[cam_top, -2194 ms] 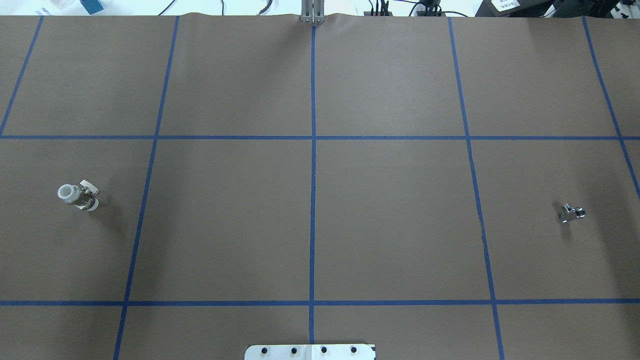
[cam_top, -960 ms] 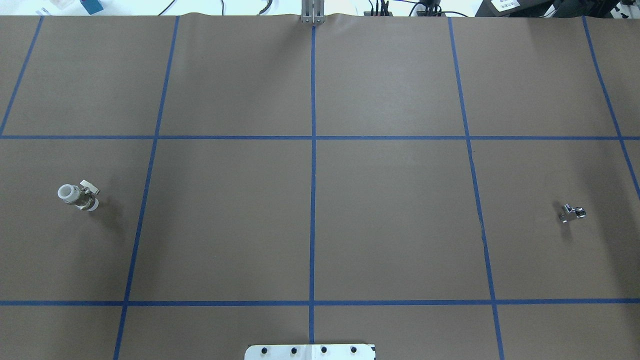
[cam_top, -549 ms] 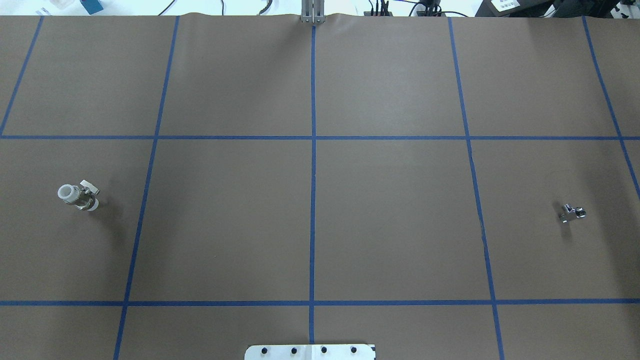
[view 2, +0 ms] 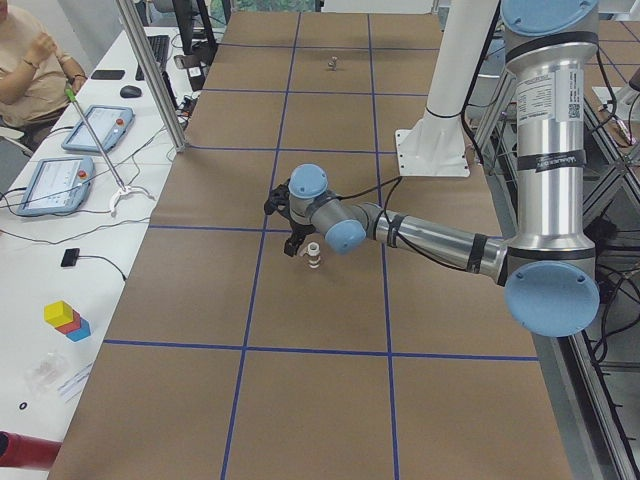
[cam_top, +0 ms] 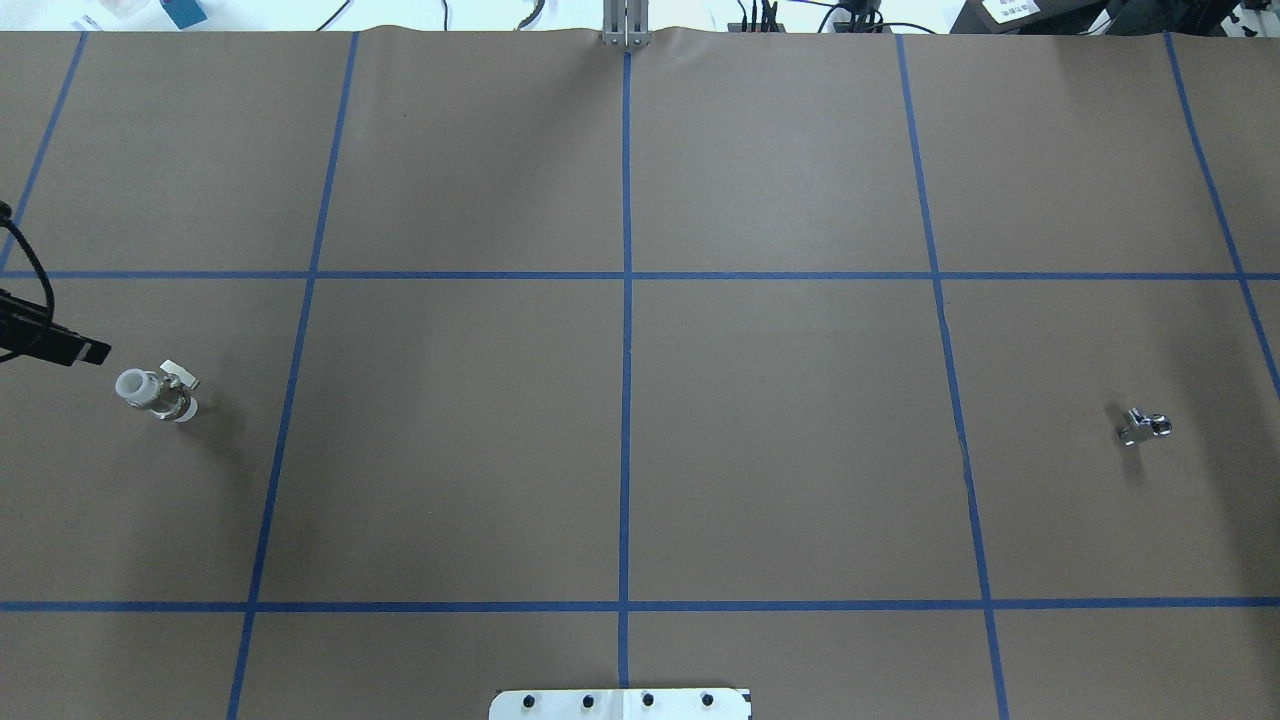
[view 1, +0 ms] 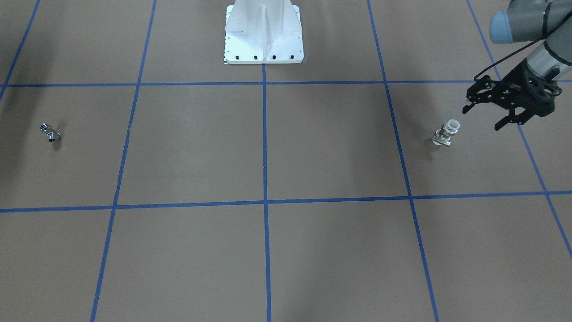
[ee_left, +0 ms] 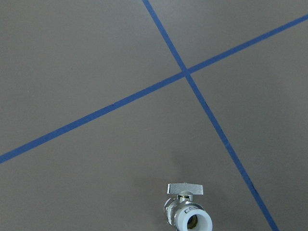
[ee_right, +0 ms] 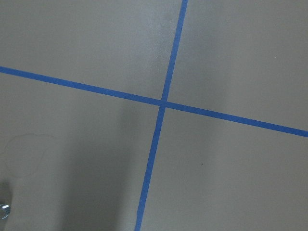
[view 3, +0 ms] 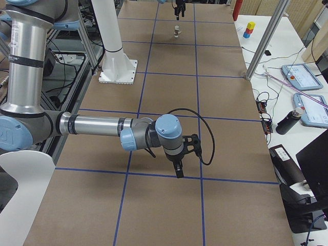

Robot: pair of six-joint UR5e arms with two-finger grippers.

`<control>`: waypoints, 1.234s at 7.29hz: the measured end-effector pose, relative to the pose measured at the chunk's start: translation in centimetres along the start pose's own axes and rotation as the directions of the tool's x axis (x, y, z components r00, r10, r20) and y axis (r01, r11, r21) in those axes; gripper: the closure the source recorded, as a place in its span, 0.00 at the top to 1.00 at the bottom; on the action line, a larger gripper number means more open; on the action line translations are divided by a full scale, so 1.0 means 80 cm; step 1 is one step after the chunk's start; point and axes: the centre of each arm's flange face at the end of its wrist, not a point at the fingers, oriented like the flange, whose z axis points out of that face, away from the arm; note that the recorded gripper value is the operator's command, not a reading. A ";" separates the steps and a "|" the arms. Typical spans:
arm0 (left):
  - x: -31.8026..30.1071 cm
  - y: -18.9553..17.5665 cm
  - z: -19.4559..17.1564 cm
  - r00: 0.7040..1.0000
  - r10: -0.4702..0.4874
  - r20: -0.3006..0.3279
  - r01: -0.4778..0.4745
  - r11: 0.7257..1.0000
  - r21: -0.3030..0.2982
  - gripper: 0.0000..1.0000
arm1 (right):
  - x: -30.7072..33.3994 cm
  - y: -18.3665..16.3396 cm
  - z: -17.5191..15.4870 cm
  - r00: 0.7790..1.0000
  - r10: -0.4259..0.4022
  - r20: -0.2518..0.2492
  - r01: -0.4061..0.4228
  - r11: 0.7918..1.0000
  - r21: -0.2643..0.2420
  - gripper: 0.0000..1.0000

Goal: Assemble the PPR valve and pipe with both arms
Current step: 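Lower the left gripper onto the white PPR fitting and grasp it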

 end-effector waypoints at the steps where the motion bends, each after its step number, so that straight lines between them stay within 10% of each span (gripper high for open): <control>1: 0.016 0.000 0.023 1.000 0.005 0.024 -0.004 1.000 -0.014 1.00 | 0.001 0.000 0.001 1.000 0.001 0.000 -0.001 1.000 -0.001 1.00; 5: 0.034 0.013 0.077 0.998 0.030 0.064 -0.026 0.997 -0.069 0.96 | 0.003 0.001 0.003 1.000 0.004 0.000 -0.004 1.000 -0.004 1.00; 6: 0.034 0.014 0.086 0.996 0.035 0.080 -0.029 0.997 -0.073 0.73 | 0.003 0.001 0.003 1.000 0.004 -0.001 -0.004 1.000 -0.005 1.00; 7: 0.033 0.012 0.093 0.995 0.039 0.091 -0.032 0.997 -0.075 0.24 | 0.004 0.001 0.003 1.000 0.005 -0.001 -0.005 1.000 -0.005 1.00; 8: 0.035 0.008 0.096 0.995 0.043 0.094 -0.036 0.997 -0.074 0.00 | 0.004 0.002 0.004 1.000 0.006 -0.001 -0.006 1.000 -0.006 1.00; 9: 0.035 0.006 0.098 0.994 0.046 0.099 -0.039 0.997 -0.072 0.00 | 0.004 0.002 0.004 1.000 0.006 -0.001 -0.006 1.000 -0.006 1.00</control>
